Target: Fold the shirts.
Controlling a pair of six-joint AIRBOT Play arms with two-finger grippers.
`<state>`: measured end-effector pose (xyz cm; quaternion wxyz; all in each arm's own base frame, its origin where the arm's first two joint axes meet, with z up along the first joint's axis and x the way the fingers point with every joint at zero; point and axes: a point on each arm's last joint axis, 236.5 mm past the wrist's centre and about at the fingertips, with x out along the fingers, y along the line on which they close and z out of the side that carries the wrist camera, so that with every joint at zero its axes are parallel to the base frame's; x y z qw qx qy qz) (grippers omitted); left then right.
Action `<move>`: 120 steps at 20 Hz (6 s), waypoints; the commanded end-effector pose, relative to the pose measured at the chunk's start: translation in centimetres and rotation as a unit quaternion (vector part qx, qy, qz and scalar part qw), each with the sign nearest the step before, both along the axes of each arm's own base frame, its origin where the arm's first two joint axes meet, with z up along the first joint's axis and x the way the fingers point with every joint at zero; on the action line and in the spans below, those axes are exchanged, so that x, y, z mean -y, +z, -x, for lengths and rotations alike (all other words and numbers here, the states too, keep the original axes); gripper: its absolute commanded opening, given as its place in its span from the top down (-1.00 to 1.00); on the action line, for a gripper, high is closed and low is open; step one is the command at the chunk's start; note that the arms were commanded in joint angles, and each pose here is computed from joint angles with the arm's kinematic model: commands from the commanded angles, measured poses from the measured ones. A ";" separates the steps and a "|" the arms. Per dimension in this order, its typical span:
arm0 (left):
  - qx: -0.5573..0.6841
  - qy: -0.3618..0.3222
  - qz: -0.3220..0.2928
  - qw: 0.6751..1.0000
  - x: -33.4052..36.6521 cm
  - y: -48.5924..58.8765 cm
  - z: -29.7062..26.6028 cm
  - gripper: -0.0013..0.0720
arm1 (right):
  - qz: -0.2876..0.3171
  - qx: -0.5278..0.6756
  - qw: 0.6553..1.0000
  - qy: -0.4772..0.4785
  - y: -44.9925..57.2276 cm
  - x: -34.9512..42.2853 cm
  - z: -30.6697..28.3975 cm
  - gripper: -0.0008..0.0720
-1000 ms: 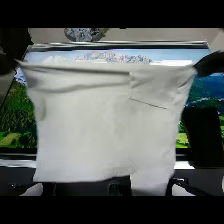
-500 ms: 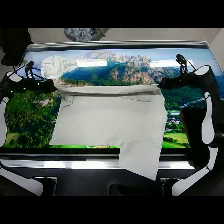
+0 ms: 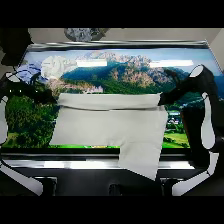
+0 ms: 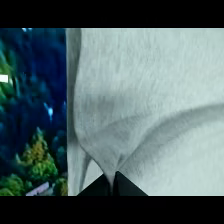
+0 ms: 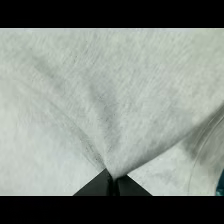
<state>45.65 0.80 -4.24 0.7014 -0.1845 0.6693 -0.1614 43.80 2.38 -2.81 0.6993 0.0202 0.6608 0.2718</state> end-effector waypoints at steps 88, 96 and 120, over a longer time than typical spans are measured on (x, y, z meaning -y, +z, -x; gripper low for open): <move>0.029 0.159 0.042 0.986 1.1 -1.7 -4.7 0.87 | -0.056 0.141 0.967 -0.207 -2.1 1.8 -6.2 0.84; 0.041 0.144 0.046 0.988 -0.2 1.8 -4.4 -0.72 | 0.026 0.102 0.991 -0.082 -0.9 6.1 -0.3 -0.99; 0.057 -0.068 0.132 0.987 18.3 6.5 1.2 0.85 | -0.181 0.085 0.972 -0.122 5.1 -2.0 -0.6 0.84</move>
